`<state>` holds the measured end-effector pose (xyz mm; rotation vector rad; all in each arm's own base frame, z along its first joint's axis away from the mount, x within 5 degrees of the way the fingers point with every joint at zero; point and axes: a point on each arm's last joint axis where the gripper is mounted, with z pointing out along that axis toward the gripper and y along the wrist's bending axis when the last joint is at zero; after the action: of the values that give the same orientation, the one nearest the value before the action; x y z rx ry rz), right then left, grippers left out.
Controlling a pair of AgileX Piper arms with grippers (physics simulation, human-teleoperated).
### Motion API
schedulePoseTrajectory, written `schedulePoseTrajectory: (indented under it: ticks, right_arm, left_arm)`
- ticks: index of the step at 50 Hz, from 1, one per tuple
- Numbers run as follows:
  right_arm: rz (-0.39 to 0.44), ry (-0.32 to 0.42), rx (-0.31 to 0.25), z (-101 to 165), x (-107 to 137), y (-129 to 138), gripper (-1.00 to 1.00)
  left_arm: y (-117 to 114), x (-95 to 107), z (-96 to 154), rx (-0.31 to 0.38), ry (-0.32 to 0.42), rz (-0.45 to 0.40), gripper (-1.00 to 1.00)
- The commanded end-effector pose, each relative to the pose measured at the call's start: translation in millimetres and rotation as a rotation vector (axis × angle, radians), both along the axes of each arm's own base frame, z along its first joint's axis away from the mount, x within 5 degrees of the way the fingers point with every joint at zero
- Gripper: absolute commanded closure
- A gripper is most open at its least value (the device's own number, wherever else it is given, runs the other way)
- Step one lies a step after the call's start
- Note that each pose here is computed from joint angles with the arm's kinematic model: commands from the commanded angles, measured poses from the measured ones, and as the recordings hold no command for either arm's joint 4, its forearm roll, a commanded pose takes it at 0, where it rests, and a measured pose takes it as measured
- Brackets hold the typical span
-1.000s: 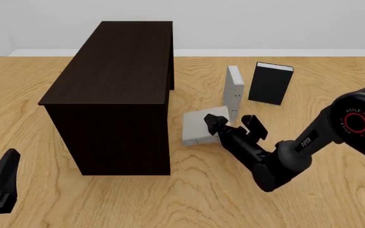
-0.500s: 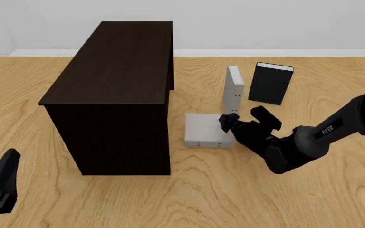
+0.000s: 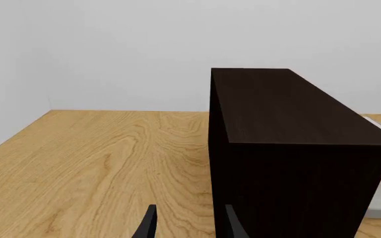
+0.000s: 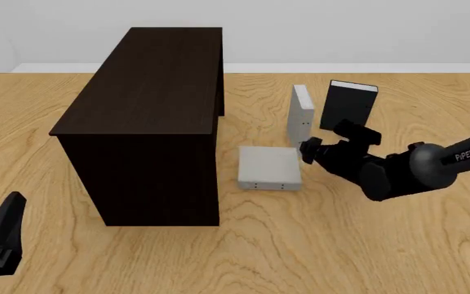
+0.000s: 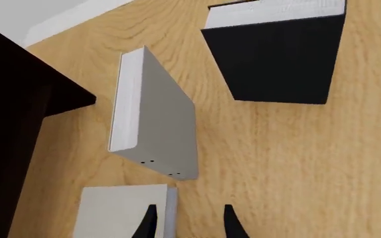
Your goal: Pick up the book on the right and place it under the cabinet shelf.
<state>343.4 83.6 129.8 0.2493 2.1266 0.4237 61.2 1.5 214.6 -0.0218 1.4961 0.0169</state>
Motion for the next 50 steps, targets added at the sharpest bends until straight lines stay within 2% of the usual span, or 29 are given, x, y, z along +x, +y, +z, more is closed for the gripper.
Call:
schedulePoseTrajectory:
  ticks: [1, 8, 22, 50]
  right_arm:
    - [0.035, 0.030, -0.117, 17.7, 1.9, -11.0, -1.00]
    - [0.066, 0.062, -0.179, 21.6, 1.4, -14.2, -1.00]
    - [0.099, 0.094, -0.242, 25.4, -3.9, -19.4, -1.00]
    - [0.118, 0.119, -0.282, 18.5, 1.7, -22.5, -1.00]
  left_arm:
    - [0.0, 0.0, 0.0, 0.000, 0.000, 0.000, -1.00]
    - [0.0, 0.0, 0.0, 0.000, 0.000, 0.000, -1.00]
    - [0.0, 0.0, 0.0, 0.000, 0.000, 0.000, -1.00]
    - [0.0, 0.0, 0.0, 0.000, 0.000, 0.000, -1.00]
